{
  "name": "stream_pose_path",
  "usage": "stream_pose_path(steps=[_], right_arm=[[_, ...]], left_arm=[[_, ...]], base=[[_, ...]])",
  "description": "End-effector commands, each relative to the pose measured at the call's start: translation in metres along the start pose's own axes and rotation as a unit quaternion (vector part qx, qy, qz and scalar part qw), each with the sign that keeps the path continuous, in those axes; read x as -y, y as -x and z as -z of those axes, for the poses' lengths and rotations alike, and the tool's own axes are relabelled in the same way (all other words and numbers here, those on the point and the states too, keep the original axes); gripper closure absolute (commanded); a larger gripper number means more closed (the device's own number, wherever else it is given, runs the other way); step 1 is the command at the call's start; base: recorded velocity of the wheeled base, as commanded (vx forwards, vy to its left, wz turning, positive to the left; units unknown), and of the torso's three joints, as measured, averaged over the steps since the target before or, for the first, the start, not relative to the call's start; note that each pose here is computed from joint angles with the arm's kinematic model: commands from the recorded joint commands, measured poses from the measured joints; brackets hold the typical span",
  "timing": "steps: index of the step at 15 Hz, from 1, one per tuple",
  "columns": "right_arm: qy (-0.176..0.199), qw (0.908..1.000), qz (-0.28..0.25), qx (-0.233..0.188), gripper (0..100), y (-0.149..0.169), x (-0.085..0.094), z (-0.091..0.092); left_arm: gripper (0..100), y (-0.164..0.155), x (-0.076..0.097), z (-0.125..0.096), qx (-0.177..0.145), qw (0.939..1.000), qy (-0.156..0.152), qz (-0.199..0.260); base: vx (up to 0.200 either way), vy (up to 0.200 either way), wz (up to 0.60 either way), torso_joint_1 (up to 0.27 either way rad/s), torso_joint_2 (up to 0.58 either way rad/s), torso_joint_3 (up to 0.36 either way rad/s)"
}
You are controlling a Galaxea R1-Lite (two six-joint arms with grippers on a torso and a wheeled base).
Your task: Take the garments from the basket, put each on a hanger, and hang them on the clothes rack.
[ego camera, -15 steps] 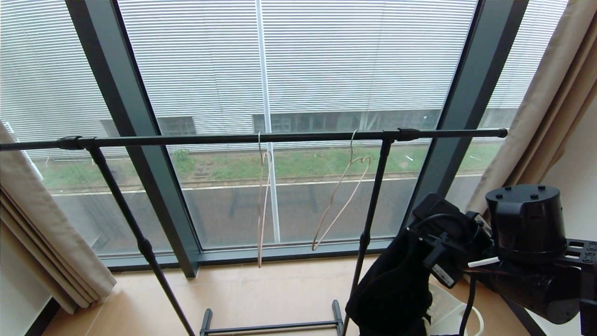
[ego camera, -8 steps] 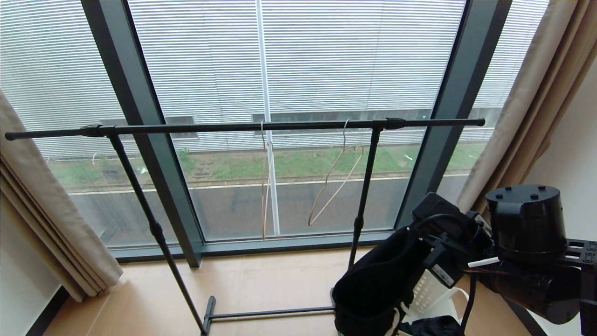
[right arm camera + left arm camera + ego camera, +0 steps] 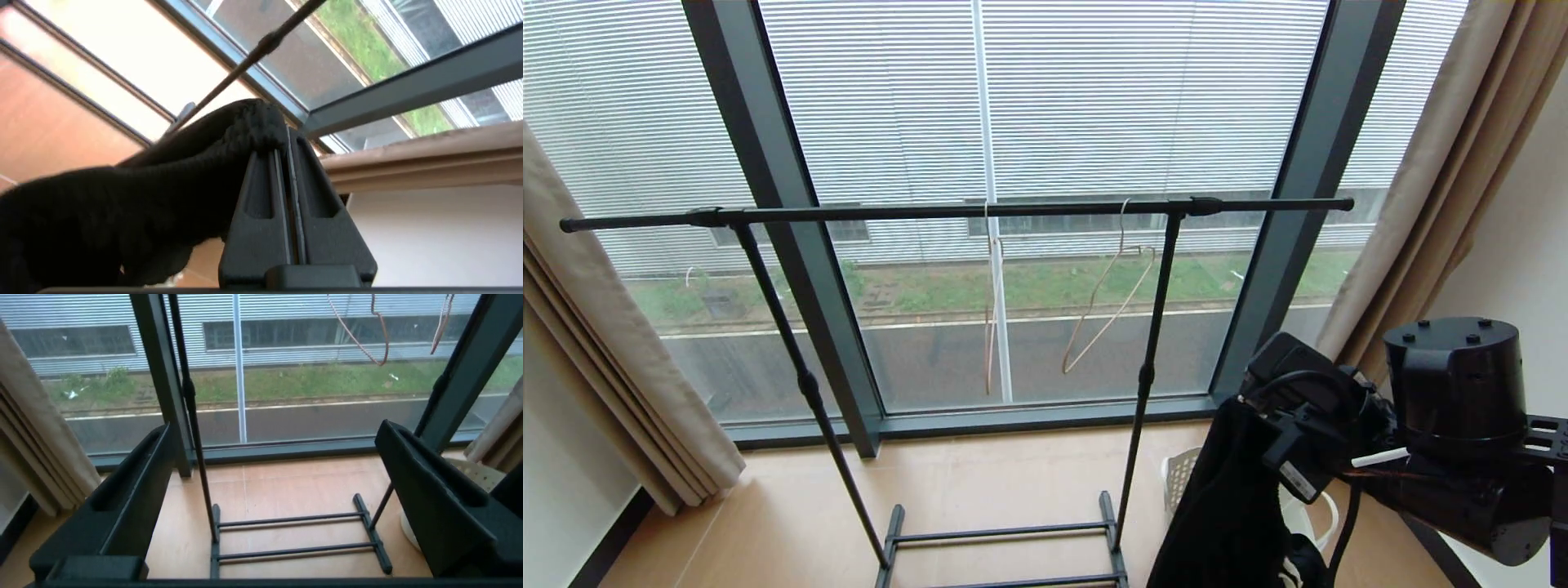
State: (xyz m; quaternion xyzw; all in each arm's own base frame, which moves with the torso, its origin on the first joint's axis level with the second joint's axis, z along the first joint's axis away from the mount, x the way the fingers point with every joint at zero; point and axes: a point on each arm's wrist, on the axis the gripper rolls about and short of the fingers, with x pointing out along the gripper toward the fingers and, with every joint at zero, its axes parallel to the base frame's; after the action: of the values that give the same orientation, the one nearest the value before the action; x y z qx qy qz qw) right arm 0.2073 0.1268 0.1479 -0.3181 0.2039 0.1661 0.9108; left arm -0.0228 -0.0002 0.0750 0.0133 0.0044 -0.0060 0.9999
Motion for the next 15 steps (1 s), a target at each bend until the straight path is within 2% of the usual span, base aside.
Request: stream_pose_path(steps=[1,2,3,4,5,6,7,8,9,10,11,12,13,15], right_arm=[[-0.013,0.9996,-0.006,0.025,100,0.004,-0.002,-0.012],[-0.046,0.9979,-0.014,0.044,100,0.006,-0.006,-0.024],[-0.069,0.9959,-0.016,0.056,100,0.006,-0.007,-0.032],[-0.095,0.9925,-0.02,0.074,100,0.007,-0.007,-0.046],[-0.102,0.9917,-0.02,0.075,100,0.003,-0.008,-0.051],[-0.104,0.9915,-0.02,0.076,100,-0.001,-0.008,-0.054],[-0.104,0.9913,-0.02,0.078,100,-0.005,-0.009,-0.058],[-0.108,0.9901,-0.018,0.087,100,-0.009,-0.008,-0.066],[-0.112,0.9891,-0.013,0.095,100,-0.011,-0.006,-0.074],[-0.113,0.9883,-0.013,0.102,100,-0.01,-0.006,-0.079],[-0.112,0.9881,-0.014,0.104,100,-0.011,-0.007,-0.081],[-0.109,0.9879,-0.019,0.108,100,-0.013,-0.012,-0.087],[-0.108,0.9878,-0.018,0.11,100,-0.017,-0.016,-0.091],[-0.11,0.9867,-0.014,0.119,100,-0.02,-0.022,-0.1]], left_arm=[[0,0.0,0.0,-0.008,-0.019,0.9998,-0.003,0.005],[0,-0.006,0.0,-0.027,-0.063,0.9978,0.01,0.018],[0,-0.012,0.0,-0.04,-0.084,0.9956,0.03,0.028],[0,-0.029,0.001,-0.064,-0.122,0.9876,0.066,0.073],[0,-0.045,0.002,-0.077,-0.156,0.979,0.09,0.095],[0,-0.061,0.003,-0.084,-0.191,0.9705,0.103,0.105],[0,-0.075,0.005,-0.087,-0.224,0.9609,0.103,0.126],[0,-0.09,0.011,-0.09,-0.256,0.9487,0.098,0.157],[0,-0.105,0.019,-0.092,-0.291,0.9333,0.105,0.182],[0,-0.119,0.032,-0.092,-0.326,0.9147,0.112,0.211],[0,-0.126,0.04,-0.093,-0.344,0.9043,0.116,0.225],[0,-0.143,0.057,-0.092,-0.385,0.8817,0.125,0.242],[0,-0.154,0.07,-0.089,-0.407,0.8691,0.122,0.253],[0,-0.176,0.097,-0.078,-0.431,0.8516,0.125,0.271]], base=[[0.0,0.0,0.0,0.0,0.0,0.0],[0.0,0.0,0.0,0.0,0.0,0.0],[0.0,0.0,0.0,0.0,0.0,0.0],[0.0,0.0,0.0,0.0,0.0,0.0],[0.0,0.0,0.0,0.0,0.0,0.0],[0.0,0.0,0.0,0.0,0.0,0.0],[0.0,0.0,0.0,0.0,0.0,0.0],[0.0,0.0,0.0,0.0,0.0,0.0],[0.0,0.0,0.0,0.0,0.0,0.0],[0.0,0.0,0.0,0.0,0.0,0.0],[0.0,0.0,0.0,0.0,0.0,0.0],[0.0,0.0,0.0,0.0,0.0,0.0],[0.0,0.0,0.0,0.0,0.0,0.0],[0.0,0.0,0.0,0.0,0.0,0.0]])
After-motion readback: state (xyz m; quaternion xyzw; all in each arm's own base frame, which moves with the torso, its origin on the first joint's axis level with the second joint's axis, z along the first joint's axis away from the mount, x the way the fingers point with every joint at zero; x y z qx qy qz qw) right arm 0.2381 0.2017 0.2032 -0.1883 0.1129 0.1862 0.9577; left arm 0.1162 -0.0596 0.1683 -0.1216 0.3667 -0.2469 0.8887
